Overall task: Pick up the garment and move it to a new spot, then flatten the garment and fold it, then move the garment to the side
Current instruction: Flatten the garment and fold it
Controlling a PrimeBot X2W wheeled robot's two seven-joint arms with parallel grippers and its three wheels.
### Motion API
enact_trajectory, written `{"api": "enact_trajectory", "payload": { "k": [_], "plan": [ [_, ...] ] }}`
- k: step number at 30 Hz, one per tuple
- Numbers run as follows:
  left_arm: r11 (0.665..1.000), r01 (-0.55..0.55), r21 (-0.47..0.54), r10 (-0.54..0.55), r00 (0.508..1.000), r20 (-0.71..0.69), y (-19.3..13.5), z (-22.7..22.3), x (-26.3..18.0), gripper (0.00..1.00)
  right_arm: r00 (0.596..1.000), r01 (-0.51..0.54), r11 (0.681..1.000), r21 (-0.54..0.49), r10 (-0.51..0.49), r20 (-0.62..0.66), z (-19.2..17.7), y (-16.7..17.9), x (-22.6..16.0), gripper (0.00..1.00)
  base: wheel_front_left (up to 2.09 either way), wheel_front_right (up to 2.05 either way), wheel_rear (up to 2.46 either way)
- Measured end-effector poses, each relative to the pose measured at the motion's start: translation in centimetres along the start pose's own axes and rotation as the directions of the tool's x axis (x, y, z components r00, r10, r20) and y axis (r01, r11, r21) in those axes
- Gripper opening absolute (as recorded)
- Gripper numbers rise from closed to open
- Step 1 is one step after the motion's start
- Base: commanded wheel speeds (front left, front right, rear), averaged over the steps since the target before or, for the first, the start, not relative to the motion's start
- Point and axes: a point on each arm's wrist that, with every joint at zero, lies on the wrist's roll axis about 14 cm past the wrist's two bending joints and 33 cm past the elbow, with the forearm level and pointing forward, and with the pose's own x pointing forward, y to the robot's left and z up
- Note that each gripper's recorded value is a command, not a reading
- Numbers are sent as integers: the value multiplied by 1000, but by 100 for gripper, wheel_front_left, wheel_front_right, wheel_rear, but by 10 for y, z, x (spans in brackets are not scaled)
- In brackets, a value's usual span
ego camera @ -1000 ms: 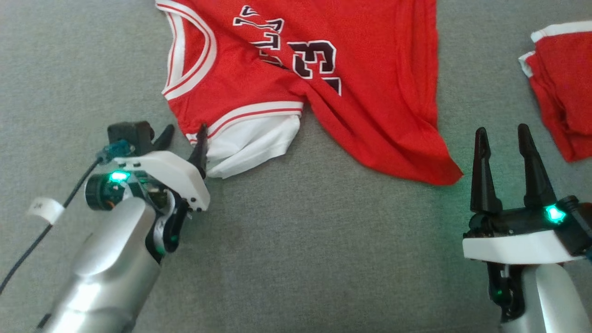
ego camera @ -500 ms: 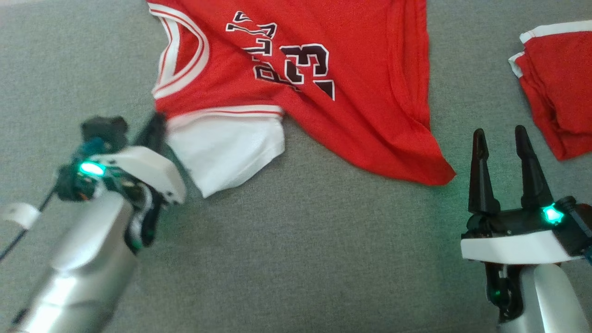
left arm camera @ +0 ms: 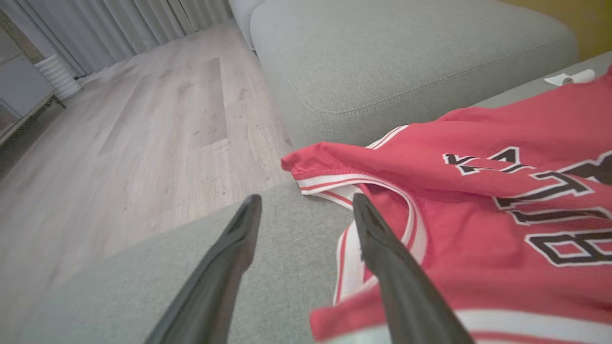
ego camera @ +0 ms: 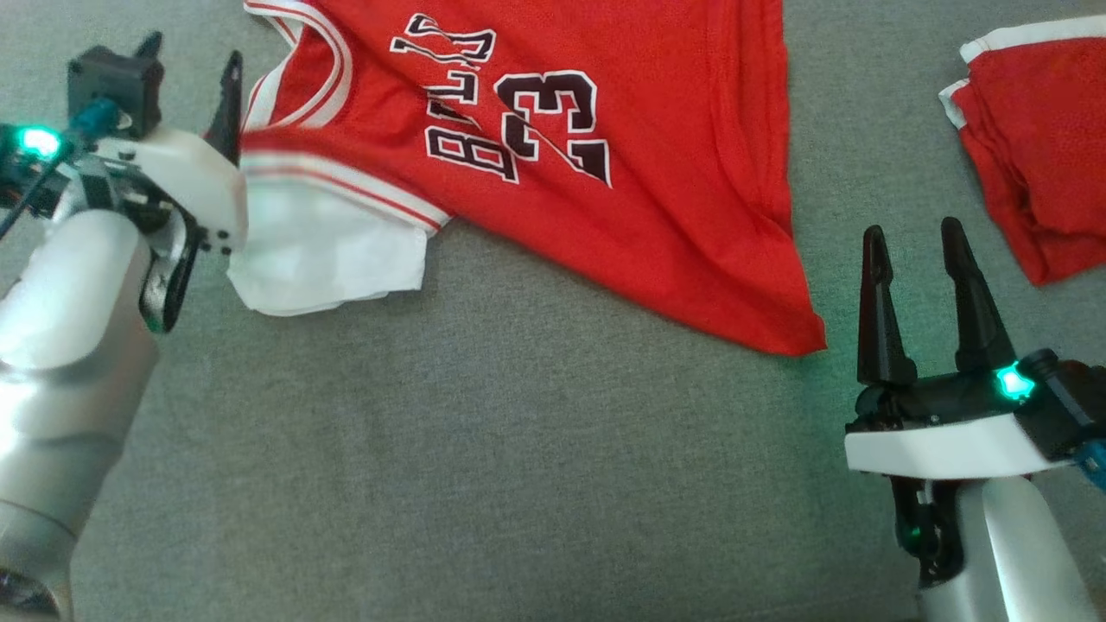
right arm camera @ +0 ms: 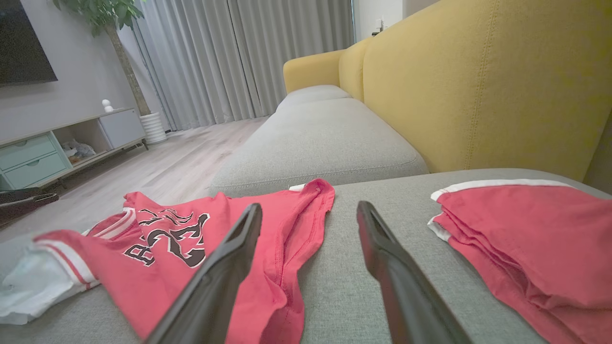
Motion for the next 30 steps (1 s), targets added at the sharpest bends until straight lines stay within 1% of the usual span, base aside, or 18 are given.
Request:
{"api": "enact_trajectory", "payload": {
  "k": [6, 10, 13, 14, 15, 19, 24, 27, 30],
  "plan": [
    [997, -74, -25, 77, 987, 139, 12, 25, -11, 100, 1000, -16, 1000, 2, 16, 25, 8, 5, 3, 100, 0, 0, 0],
    [982, -127, -139, 160, 951, 263, 20, 42, -34, 100, 998, -19, 1000, -3, 19, 57, 19, 6, 5, 100, 0, 0, 0],
    [966, -150, -212, 209, 932, 295, 21, 38, -59, 100, 996, -36, 999, -11, 37, 87, 29, 12, 6, 100, 0, 0, 0],
    [966, -150, -212, 209, 932, 295, 21, 38, -59, 100, 996, -36, 999, -11, 37, 87, 29, 12, 6, 100, 0, 0, 0],
    [955, -159, -249, 231, 926, 297, 21, 34, -69, 100, 995, -44, 999, -17, 46, 90, 30, 15, 5, 100, 0, 0, 0],
    [933, -182, -311, 277, 914, 297, 16, 19, -109, 100, 994, -71, 997, -14, 72, 85, 30, 25, 0, 100, 0, 0, 0],
    [884, -217, -413, 347, 897, 272, 7, -4, -157, 100, 992, -91, 996, -13, 92, 90, 33, 33, -5, 100, 0, 0, 0],
    [864, -227, -451, 363, 900, 242, -3, -21, -178, 100, 991, -112, 994, -10, 113, 77, 30, 40, -9, 100, 0, 0, 0],
    [847, -246, -471, 377, 903, 208, -8, -37, -190, 100, 989, -126, 992, -9, 127, 73, 29, 45, -13, 100, 0, 0, 0]
  ]
}}
